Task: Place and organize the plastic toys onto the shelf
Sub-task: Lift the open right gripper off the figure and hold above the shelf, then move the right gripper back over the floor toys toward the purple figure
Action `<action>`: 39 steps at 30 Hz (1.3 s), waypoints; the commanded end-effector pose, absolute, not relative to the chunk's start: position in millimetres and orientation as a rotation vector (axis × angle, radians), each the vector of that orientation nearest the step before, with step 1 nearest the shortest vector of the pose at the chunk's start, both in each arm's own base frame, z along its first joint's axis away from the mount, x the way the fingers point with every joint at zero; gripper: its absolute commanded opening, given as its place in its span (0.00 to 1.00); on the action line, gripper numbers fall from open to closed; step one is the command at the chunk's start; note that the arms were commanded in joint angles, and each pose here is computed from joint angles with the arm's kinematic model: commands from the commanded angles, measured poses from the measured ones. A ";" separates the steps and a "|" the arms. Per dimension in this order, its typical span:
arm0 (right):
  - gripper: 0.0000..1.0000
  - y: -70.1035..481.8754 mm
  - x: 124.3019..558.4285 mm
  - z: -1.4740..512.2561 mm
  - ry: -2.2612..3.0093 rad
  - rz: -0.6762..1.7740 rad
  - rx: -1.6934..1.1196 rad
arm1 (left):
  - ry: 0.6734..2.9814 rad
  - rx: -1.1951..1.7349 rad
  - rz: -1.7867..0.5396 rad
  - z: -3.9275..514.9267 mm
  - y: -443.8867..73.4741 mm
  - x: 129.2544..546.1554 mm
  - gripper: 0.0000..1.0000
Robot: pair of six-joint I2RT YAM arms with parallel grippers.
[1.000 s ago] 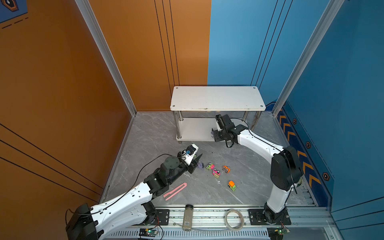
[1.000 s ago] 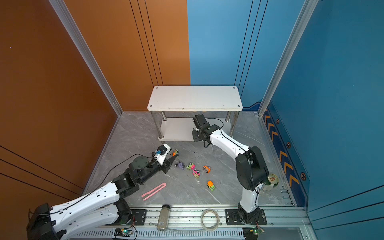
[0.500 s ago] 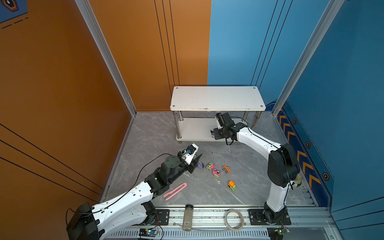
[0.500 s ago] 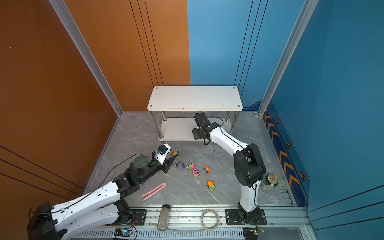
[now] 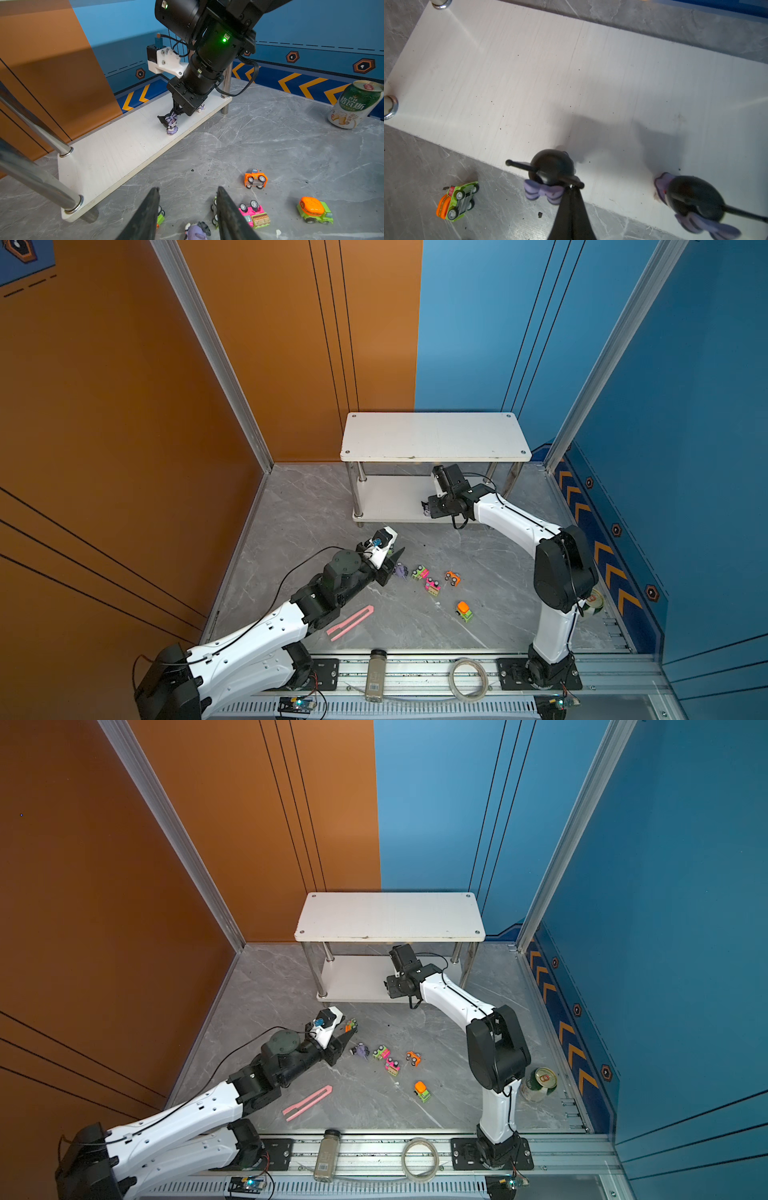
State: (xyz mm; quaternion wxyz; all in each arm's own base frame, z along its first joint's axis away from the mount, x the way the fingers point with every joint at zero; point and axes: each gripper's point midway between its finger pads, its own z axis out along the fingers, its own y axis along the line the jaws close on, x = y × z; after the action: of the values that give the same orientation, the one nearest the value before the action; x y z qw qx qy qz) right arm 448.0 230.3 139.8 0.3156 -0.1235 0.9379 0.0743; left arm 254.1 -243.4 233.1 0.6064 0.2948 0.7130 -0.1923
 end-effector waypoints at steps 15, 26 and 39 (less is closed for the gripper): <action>0.00 211.8 376.7 155.0 2.448 0.211 -0.311 | 1.683 0.360 -0.371 255.2 -194.3 270.5 0.98; 0.00 248.0 304.3 113.4 2.479 0.193 -0.509 | 1.919 0.375 -0.410 176.7 -204.4 268.6 0.31; 0.00 329.9 272.7 79.3 2.596 0.563 -0.660 | 2.057 0.205 -0.407 136.2 -187.8 287.2 0.10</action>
State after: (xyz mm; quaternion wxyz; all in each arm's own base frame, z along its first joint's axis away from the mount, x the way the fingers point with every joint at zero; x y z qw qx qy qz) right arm 281.5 302.9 72.2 0.2151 -0.2291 0.9365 0.1557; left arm 281.9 -199.2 142.0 0.4999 0.1197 0.8419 -0.1642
